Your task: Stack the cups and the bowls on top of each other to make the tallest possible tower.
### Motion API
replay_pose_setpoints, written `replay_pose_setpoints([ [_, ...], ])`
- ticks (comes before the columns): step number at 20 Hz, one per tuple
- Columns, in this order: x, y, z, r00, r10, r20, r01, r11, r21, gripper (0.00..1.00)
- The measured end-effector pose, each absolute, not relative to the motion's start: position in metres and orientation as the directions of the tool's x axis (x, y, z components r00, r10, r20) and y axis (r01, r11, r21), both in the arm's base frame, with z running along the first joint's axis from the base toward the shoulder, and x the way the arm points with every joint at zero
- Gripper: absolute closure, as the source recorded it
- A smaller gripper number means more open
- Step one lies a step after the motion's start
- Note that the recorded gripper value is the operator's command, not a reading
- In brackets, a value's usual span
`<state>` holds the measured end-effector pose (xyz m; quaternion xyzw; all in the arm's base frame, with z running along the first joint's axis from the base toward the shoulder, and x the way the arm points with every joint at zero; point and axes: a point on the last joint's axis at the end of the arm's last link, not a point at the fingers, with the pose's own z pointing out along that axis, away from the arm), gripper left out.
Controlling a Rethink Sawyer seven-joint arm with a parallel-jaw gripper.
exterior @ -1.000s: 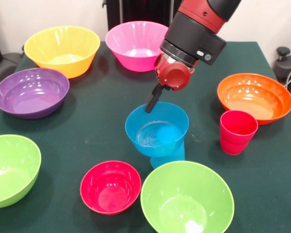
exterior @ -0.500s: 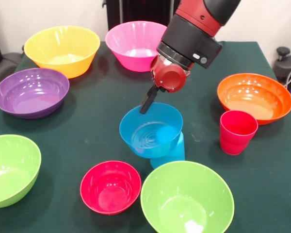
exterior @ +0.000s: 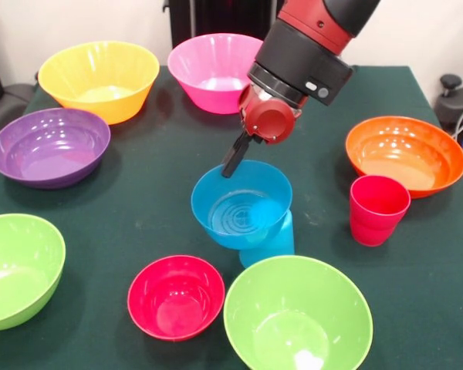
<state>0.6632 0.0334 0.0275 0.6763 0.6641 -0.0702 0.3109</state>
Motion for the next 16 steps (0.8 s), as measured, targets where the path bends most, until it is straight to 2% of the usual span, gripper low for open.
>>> replay_pose_setpoints([
  [16, 0.6656, 0.0335, 0.0334, 0.112, 0.854, -0.507, 0.939, 0.076, 0.336, 1.0],
])
